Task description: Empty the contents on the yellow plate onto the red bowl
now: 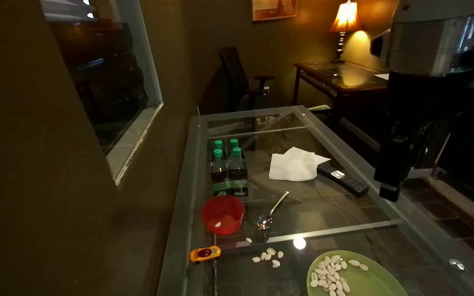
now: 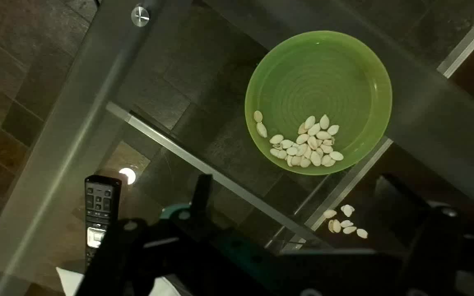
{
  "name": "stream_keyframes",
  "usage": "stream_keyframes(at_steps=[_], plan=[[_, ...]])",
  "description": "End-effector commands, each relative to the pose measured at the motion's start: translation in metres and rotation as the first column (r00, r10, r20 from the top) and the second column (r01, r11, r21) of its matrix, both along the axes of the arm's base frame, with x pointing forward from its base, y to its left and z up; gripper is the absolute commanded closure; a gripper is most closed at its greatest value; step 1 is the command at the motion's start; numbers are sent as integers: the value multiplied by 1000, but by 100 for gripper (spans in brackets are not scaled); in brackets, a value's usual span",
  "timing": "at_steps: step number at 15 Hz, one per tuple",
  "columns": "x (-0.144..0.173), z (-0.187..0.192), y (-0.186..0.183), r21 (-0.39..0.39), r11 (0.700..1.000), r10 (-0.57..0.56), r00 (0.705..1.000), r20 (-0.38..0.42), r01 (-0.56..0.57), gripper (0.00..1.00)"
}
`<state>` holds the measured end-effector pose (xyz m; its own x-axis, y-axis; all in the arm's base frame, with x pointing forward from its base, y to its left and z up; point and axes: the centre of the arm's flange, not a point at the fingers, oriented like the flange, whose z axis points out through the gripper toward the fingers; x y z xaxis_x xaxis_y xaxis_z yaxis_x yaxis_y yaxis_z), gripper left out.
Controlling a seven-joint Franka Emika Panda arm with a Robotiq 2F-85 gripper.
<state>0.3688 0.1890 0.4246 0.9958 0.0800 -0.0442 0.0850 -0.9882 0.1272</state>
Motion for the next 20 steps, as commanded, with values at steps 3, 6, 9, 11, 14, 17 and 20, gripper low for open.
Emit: stream_keyframes(at_steps=[3,6,9,11,14,17,20], plan=[[0,0,0,0,1000,0,1000,0,0,0],[0,0,0,0,1000,0,1000,0,0,0],[-4,-3,5,53,999,-13,999,41,11,0],[-13,-16,4,102,993,-64,996,63,57,0],[-33,-43,-9,170,977,-139,989,58,128,0],[-49,-82,-41,213,954,-220,975,21,211,0],[-54,-128,-76,217,933,-293,956,3,285,0]])
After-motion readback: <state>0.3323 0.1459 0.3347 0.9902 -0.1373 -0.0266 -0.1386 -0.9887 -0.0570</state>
